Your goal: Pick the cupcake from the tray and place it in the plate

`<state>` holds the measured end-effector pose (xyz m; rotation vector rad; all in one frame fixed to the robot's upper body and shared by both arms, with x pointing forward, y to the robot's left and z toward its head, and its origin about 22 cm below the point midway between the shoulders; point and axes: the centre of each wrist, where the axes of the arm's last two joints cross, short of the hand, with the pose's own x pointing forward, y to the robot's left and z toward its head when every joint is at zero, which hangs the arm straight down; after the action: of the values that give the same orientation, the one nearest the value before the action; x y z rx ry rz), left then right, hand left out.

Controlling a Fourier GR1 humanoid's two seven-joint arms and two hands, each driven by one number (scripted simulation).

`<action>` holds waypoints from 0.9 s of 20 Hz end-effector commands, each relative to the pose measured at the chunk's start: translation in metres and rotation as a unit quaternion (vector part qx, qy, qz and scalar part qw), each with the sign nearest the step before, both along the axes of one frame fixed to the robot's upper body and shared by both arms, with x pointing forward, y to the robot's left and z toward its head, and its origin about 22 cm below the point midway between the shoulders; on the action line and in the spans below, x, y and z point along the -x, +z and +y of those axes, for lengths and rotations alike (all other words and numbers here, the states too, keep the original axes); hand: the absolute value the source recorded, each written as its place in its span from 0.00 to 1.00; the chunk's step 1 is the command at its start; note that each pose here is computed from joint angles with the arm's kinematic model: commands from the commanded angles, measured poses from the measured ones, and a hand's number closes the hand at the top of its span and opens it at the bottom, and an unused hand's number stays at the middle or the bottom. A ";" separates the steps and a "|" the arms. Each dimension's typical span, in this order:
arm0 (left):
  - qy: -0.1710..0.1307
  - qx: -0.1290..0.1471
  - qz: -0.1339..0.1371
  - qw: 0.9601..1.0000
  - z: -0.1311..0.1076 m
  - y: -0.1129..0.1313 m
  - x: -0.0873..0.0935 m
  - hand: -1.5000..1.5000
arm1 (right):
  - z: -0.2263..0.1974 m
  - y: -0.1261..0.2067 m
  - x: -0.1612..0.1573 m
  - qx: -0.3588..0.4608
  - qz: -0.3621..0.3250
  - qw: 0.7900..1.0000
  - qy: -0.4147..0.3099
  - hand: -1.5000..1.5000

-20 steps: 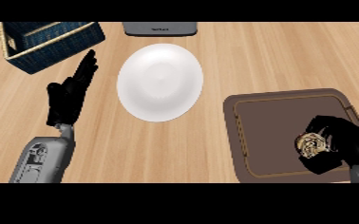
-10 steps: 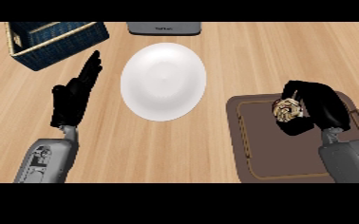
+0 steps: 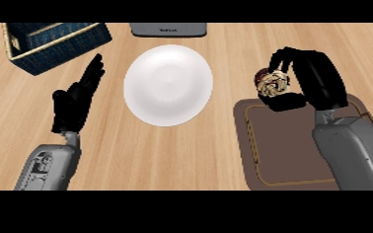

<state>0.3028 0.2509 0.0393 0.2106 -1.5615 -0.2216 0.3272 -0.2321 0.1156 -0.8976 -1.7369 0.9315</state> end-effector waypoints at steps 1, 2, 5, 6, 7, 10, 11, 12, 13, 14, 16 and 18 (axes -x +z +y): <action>-0.010 -0.002 0.002 1.000 -0.005 0.000 -0.001 0.50 | 0.040 0.028 -0.010 -0.034 -0.025 0.997 0.065 1.00; 0.005 -0.003 0.000 1.000 0.005 -0.007 0.003 0.50 | 0.046 0.031 -0.006 -0.030 -0.018 0.996 0.082 1.00; -0.003 -0.003 0.004 1.000 -0.006 -0.007 0.006 0.50 | 0.070 0.024 -0.022 -0.051 0.022 0.994 0.089 1.00; -0.003 0.002 0.001 1.000 0.002 0.001 -0.012 0.50 | 0.098 0.021 -0.021 -0.054 0.029 0.994 0.090 1.00; 0.002 -0.001 0.005 1.000 -0.001 -0.002 -0.001 0.50 | 0.112 0.027 -0.027 -0.061 0.036 0.993 0.094 1.00; -0.006 -0.001 -0.001 1.000 -0.001 -0.003 -0.013 0.50 | 0.142 0.024 -0.042 -0.068 0.054 0.991 0.104 1.00; -0.007 0.000 -0.002 1.000 -0.005 -0.003 0.006 0.50 | 0.144 0.022 -0.044 -0.068 0.065 0.990 0.103 1.00; -0.005 0.004 -0.004 1.000 0.001 -0.014 0.008 0.50 | 0.155 0.003 -0.049 -0.063 0.063 0.991 0.102 1.00; -0.004 -0.004 0.000 1.000 -0.012 0.009 0.003 0.50 | 0.158 0.011 -0.044 -0.070 0.070 0.989 0.113 1.00; -0.010 -0.003 0.006 1.000 -0.008 -0.009 0.000 0.50 | 0.170 -0.006 -0.044 -0.066 0.076 0.989 0.113 1.00; -0.018 0.005 -0.001 1.000 -0.015 0.012 0.000 0.50 | 0.181 -0.003 -0.052 -0.060 0.083 0.989 0.110 1.00; -0.005 -0.003 0.002 1.000 0.002 -0.004 0.004 0.50 | 0.185 -0.022 -0.058 -0.045 0.078 0.991 0.098 1.00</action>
<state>0.3015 0.2469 0.0387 0.2015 -1.5639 -0.2357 0.3783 -0.0641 0.1149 -0.5549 -1.7650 0.9890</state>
